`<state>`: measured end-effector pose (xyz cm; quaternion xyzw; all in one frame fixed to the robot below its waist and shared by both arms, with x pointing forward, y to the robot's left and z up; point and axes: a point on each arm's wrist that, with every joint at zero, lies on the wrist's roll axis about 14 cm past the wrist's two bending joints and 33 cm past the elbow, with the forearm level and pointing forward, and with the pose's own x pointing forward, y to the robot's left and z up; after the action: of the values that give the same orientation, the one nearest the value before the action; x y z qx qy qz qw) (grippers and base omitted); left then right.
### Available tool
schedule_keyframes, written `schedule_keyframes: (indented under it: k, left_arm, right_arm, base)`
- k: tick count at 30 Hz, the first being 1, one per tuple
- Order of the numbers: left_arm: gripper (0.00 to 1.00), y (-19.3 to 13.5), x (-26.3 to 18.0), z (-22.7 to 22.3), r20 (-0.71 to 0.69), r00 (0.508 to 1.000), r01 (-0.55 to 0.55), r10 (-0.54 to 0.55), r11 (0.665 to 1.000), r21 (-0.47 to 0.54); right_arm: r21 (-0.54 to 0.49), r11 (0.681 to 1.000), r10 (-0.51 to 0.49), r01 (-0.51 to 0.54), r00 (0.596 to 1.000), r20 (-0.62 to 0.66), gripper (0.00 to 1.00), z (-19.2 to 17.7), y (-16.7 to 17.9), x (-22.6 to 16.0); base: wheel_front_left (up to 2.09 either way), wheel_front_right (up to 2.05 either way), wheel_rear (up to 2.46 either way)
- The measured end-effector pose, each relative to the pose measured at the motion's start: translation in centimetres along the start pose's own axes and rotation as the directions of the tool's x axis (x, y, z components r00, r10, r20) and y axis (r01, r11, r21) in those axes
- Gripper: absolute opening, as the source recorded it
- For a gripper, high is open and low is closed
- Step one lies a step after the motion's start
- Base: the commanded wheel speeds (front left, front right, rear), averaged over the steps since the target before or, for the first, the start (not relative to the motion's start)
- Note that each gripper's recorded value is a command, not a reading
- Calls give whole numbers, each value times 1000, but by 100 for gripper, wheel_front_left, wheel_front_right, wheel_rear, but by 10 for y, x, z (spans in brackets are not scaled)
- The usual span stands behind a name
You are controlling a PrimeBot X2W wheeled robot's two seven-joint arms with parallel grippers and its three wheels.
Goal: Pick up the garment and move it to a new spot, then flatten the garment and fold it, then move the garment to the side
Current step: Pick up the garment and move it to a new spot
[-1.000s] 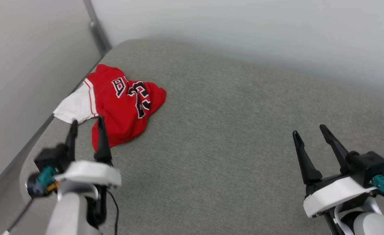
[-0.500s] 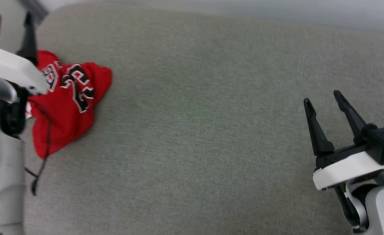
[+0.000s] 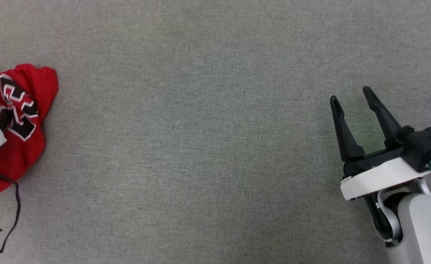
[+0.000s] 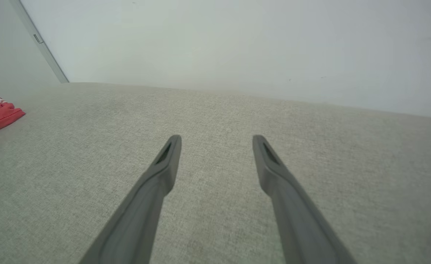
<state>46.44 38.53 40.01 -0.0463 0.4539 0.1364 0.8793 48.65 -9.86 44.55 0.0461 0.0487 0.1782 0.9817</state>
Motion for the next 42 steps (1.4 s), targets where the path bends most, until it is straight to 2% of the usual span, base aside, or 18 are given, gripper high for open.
schedule_keyframes:
  k: [2,3,4,5,6,9,15,17,18,19,20,21,22,27,30,35,39,42]
  left_arm:
    - [100,2,6,-18,-66,998,-6,3,999,-38]
    - [83,2,8,-26,-93,996,-7,0,997,-76]
    - [48,3,9,-26,-93,996,-11,3,996,-88]
    - [20,2,9,-27,-91,996,-13,4,996,-90]
    - [0,3,8,-26,-78,997,-21,13,995,-94]
    - [0,7,4,-19,-25,999,-42,40,995,-95]
    - [0,24,-19,22,181,976,-102,117,991,-87]
    - [0,29,-45,60,344,929,-108,136,989,-97]
    - [0,29,-45,60,344,929,-108,136,989,-97]
    - [0,32,-66,86,466,872,-116,146,989,-93]
    - [0,32,-66,86,466,872,-116,146,989,-93]
    - [0,33,-79,98,525,838,-124,150,989,-84]
    - [0,35,-120,132,688,710,-132,148,988,-75]
    - [0,19,-188,172,874,477,-113,92,993,-42]
    - [0,-2,-219,181,929,367,-72,43,997,-18]
    - [0,-61,-248,183,963,259,49,-80,996,69]
    - [0,-128,-246,167,947,236,170,-216,969,179]
    - [0,-184,-240,147,912,238,266,-334,926,269]
  right_arm:
    - [4,1000,-5,6,1000,-9,100,-4,-2,-1]
    - [4,1000,-8,8,1000,-10,100,-4,-4,-1]
    - [3,1000,-9,9,1000,-9,100,-4,-5,-1]
    - [3,1000,-10,10,1000,-7,100,-3,-6,0]
    - [1,1000,-11,11,1000,-7,100,-3,-6,0]
    - [-5,1000,-9,9,1000,-3,100,0,-6,0]
    - [-11,1000,5,-5,1000,20,100,12,0,-2]
    - [-11,1000,10,-10,999,30,100,19,6,-7]
    - [-11,1000,10,-10,999,30,100,19,6,-7]
    - [-12,1000,11,-10,999,38,100,25,9,-11]
    - [-12,1000,11,-10,999,38,100,25,9,-11]
    - [-12,1000,11,-10,999,42,100,28,10,-13]
    - [-12,1000,13,-13,998,64,100,38,16,-19]
    - [-18,1000,11,-10,996,94,100,55,25,-33]
    - [-18,1000,3,-1,993,119,100,67,28,-43]
    - [-22,999,-32,36,989,143,100,80,25,-64]
    - [-18,996,-78,82,986,149,100,84,15,-81]
    - [-15,993,-115,118,982,152,100,86,7,-95]
  base:
    - [0,0,0]
    - [0,0,0]
    - [0,0,0]
    - [0,0,0]
    - [0,0,0]
    - [0,0,0]
    - [0,0,0]
    - [0,0,0]
    - [0,0,0]
    - [0,0,0]
    - [0,0,0]
    - [0,0,0]
    - [0,0,0]
    - [0,0,0]
    - [0,0,0]
    - [0,0,0]
    - [0,0,0]
    - [0,0,0]
